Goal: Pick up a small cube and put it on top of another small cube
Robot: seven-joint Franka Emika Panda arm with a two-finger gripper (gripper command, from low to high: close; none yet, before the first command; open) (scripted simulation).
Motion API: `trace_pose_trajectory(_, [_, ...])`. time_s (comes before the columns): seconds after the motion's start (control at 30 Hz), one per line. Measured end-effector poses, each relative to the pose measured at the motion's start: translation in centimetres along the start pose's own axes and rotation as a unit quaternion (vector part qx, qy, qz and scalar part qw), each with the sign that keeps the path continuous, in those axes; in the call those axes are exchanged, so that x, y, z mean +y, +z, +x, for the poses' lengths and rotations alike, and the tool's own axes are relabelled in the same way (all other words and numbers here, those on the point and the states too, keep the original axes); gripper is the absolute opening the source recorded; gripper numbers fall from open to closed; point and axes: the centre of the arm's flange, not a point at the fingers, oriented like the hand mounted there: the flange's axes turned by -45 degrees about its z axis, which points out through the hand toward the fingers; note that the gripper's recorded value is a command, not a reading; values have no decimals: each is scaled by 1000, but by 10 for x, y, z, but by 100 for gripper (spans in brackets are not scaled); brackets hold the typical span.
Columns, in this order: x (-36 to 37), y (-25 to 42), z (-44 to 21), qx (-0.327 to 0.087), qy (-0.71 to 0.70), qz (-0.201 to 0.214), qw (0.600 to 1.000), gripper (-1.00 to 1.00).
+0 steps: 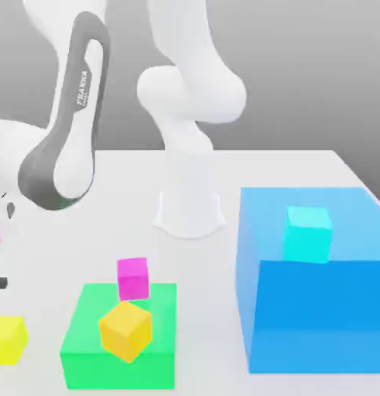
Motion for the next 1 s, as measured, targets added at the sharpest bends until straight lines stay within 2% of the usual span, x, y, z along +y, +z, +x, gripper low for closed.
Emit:
trace_pose_trajectory(0.07, [1, 28, 0, -1, 2, -1, 1000, 0])
trace_pose_trajectory(0.1, [2, 36, 0, -1, 3, -1, 1000, -100])
trace_pose_trajectory(0.33, [2, 34, 0, -1, 3, 0, 1000, -100])
trace_pose_trajectory(0.5, [-2, -26, -6, -2, 4, 1, 1000, -100])
trace_pose_trajectory(0.67, [-43, -95, -90, -10, 7, 10, 1000, -100])
trace_pose_trajectory(0.83, [-62, -152, -211, -5, -14, 3, 1000, -100])
trace_pose_trajectory(1.0, [-58, -107, -214, -1, 8, 0, 1000, -100])
